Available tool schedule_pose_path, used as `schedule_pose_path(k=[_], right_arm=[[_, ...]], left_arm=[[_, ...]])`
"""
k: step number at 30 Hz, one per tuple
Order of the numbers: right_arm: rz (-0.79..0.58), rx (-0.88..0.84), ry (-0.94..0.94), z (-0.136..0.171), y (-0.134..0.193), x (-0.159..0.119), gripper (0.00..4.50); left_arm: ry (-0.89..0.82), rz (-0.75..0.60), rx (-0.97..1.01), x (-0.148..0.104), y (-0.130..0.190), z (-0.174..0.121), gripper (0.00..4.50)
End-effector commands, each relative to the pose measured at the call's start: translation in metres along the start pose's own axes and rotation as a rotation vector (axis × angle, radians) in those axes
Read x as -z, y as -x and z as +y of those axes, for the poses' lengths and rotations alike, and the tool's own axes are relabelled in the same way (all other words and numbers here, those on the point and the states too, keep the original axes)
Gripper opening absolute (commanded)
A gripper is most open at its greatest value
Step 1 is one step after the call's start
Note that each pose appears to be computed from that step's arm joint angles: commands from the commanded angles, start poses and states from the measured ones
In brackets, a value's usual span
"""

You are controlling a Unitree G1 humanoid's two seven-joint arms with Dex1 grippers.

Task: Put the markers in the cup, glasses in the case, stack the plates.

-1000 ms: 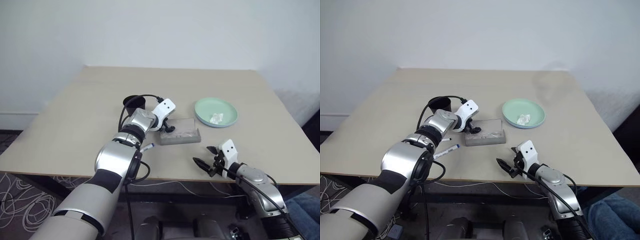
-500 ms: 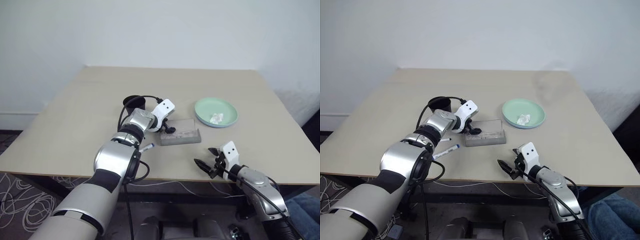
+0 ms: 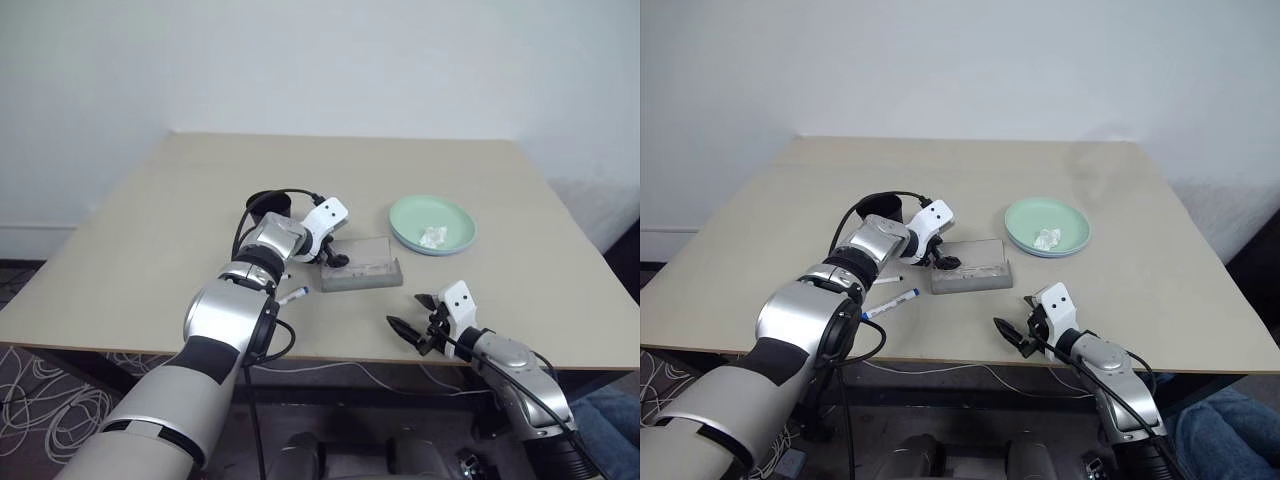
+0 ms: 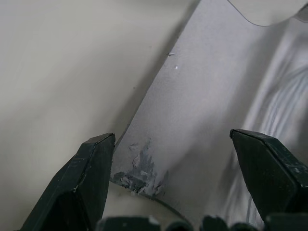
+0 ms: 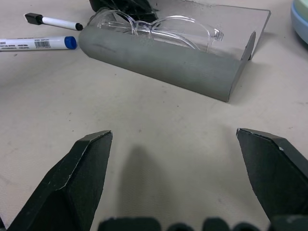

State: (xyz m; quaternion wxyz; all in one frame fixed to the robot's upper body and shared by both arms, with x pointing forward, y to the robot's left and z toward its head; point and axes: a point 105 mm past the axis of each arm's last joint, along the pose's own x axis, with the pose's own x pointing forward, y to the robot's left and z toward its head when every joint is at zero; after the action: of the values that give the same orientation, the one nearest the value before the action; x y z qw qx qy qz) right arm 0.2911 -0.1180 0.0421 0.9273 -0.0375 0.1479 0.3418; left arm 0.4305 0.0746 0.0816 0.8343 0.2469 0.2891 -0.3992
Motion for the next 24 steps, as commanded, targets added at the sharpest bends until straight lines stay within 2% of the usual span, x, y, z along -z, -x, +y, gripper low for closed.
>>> schedule_pose_path(k=[1,5,9,21,24], right_arm=[[-0.058,-0.018,0.025,0.0,-0.003,-0.019,4.5],[-0.084,-0.062,0.044,0.004,-0.004,-0.031,4.5],[-0.101,-0.058,0.063,0.002,-0.007,-0.039,4.5],[-0.094,-0.063,0.071,-0.003,-0.009,-0.039,4.5],[-0.091,-0.068,0.072,-0.004,-0.011,-0.038,4.5]], left_arm=[[-0.053,-0.043,-0.018,-0.022,0.007,0.006,4.05],[-0.037,-0.059,-0.03,-0.024,0.009,0.008,4.05],[-0.068,-0.038,0.044,-0.021,0.006,-0.002,4.05],[-0.14,-0.103,0.242,-0.037,0.012,-0.023,4.05],[-0.128,-0.157,0.296,-0.046,0.016,-0.028,4.05]])
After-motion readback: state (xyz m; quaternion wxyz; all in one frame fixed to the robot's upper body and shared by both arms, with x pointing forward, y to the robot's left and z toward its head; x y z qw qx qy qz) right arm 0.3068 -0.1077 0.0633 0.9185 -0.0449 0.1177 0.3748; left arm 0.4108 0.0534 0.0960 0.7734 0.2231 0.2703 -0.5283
